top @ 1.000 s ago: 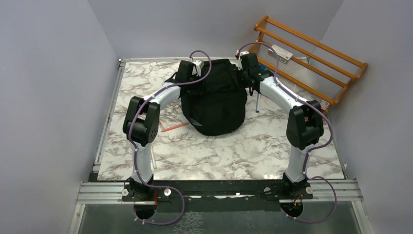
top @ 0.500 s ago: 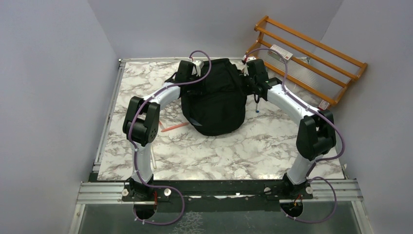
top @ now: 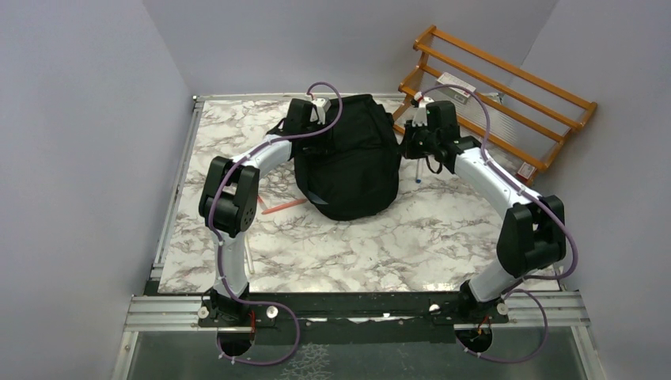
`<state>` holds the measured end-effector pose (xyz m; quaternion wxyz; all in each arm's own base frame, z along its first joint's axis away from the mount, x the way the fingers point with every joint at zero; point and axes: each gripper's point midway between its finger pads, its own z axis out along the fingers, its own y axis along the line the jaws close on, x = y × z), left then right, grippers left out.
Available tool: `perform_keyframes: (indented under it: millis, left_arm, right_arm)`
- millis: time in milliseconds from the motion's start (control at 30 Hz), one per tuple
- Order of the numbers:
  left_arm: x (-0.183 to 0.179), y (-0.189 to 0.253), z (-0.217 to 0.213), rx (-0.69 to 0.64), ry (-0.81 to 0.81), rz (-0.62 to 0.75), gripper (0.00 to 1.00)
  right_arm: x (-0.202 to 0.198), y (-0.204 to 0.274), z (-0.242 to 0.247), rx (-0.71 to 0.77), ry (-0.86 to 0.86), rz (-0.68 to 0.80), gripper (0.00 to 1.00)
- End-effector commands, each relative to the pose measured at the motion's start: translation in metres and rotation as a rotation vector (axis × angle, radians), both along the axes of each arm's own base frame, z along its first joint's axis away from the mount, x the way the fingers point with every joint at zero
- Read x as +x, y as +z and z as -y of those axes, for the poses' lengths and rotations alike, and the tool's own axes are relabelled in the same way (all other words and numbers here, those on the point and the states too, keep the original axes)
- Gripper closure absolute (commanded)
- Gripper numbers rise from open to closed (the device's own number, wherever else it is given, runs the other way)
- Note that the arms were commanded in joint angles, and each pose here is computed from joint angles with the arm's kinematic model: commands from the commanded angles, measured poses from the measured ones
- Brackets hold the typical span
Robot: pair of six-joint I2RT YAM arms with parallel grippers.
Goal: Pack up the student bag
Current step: Zip the student bag at the center of the board.
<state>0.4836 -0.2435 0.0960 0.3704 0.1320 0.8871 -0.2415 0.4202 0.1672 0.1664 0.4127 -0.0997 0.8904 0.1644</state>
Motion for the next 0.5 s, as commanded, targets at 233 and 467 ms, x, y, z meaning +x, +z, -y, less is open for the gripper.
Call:
perform_keyframes:
  millis: [233, 467]
  left_arm:
    - [-0.004, 0.013, 0.01, -0.065, -0.041, 0.033, 0.48]
    - [-0.003, 0.01, 0.011, -0.069, -0.047, 0.028, 0.48]
  right_arm:
    - [-0.042, 0.022, -0.037, 0.241, 0.227, -0.054, 0.99]
    - [-0.067, 0.03, -0.059, 0.381, 0.35, -0.115, 0.99]
